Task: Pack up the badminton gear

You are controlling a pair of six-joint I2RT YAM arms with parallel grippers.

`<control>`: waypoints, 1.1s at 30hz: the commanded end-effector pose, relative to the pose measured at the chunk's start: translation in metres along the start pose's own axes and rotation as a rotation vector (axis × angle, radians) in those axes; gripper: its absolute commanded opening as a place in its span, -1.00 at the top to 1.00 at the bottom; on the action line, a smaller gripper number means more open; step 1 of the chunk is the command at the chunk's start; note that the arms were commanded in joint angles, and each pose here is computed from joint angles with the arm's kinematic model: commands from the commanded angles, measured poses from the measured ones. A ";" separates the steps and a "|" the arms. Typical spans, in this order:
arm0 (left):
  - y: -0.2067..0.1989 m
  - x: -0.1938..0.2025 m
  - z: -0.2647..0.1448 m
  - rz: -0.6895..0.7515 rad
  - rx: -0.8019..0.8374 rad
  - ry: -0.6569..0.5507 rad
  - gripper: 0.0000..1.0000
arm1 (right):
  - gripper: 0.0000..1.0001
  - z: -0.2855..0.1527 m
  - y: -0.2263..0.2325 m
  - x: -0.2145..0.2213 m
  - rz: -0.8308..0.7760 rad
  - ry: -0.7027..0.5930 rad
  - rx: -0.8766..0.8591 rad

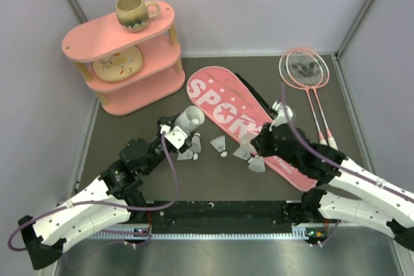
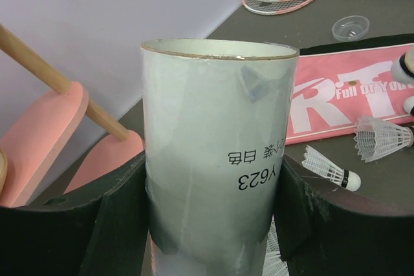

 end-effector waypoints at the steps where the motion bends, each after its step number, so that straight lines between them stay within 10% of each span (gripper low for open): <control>1: -0.004 -0.012 0.005 -0.010 0.050 -0.062 0.47 | 1.00 -0.050 0.034 -0.050 0.037 0.000 -0.475; 10: -0.014 -0.011 0.006 0.000 0.153 -0.077 0.49 | 1.00 -0.078 0.084 -0.125 -0.022 -0.004 -0.712; 28: -0.027 -0.022 -0.004 -0.008 0.307 -0.164 0.50 | 1.00 -0.023 0.098 -0.142 -0.065 0.123 -0.611; 33: -0.027 -0.020 -0.003 -0.008 0.305 -0.157 0.51 | 0.65 -0.008 0.103 -0.138 -0.082 0.157 -0.630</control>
Point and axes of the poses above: each gripper's point midway between its finger pads, its own z axis out along the fingers, its own y axis along the line the jaws close on, x = y × z, the point moved 8 cm from there along -z, back along the fingers, and after that the axes turned 6 degrees about -z, right-handed, at the moved point
